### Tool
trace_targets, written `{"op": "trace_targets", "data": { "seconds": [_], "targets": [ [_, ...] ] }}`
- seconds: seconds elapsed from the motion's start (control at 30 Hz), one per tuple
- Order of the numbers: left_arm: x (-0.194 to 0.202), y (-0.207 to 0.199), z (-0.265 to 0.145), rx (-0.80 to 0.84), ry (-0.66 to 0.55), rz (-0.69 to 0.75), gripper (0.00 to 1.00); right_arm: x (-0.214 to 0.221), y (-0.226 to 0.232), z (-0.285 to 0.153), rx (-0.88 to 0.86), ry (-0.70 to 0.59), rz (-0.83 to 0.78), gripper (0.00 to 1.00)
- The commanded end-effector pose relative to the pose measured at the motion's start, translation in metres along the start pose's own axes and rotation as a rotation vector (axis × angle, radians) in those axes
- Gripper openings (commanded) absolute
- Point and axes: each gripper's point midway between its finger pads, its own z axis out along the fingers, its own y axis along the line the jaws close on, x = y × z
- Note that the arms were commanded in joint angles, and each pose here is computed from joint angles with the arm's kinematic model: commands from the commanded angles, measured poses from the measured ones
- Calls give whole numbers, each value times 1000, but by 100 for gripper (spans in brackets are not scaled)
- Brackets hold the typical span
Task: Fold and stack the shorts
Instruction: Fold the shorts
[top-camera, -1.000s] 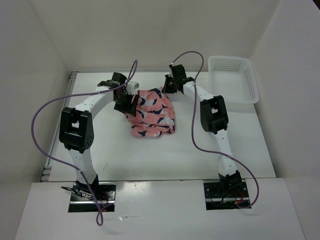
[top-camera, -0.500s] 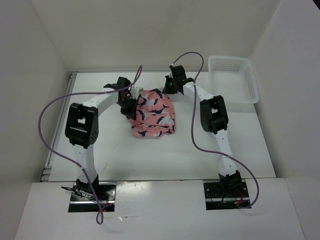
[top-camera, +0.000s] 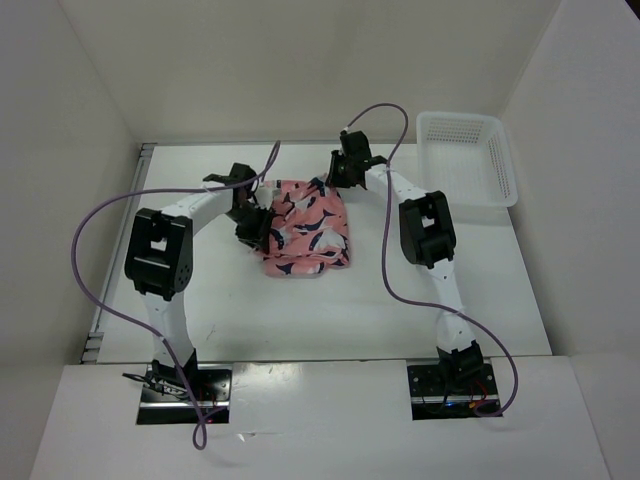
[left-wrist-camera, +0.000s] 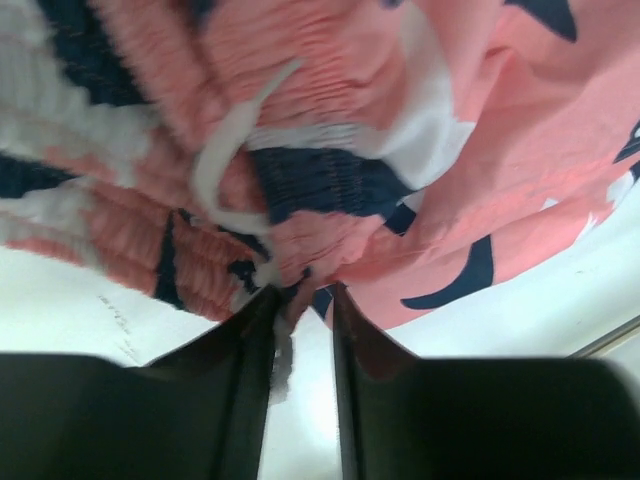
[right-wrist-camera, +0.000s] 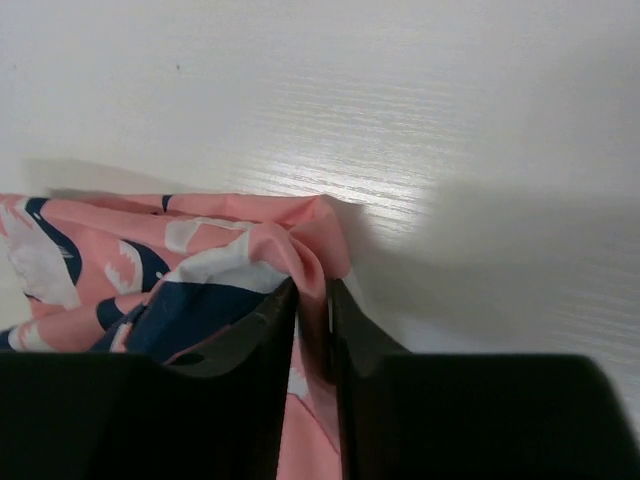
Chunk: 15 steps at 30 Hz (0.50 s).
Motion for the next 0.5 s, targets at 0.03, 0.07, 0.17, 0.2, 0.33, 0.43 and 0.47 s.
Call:
{"op": "trace_targets", "data": {
  "seconds": [0.03,0.07,0.17,0.2,0.33,0.43,0.47],
  "targets": [
    [-1,-13,-13,14,3,20,46,-33,18,-23,-57,-71,-39,38],
    [-6,-13,-15,12,-15,26,50,-31,20,-25,-70,-64,-53,42],
    [-18,-13,-23,-2,-51,41,64,-40,34,-37,-130,-75,-99,59],
    [-21,-12,-25,-15,-59,43,67,-46,39,-44,-145,-88,-113,62],
    [-50,-8,-53,-40,-161,56,74,-65,50,-72,-166,-134,-202,70],
    [-88,-5,-90,-82,-317,89,88,-67,57,-102,-194,-134,-305,75],
    [-95,-3,-95,-102,-343,95,88,-55,53,-106,-195,-108,-327,75]
  ]
}}
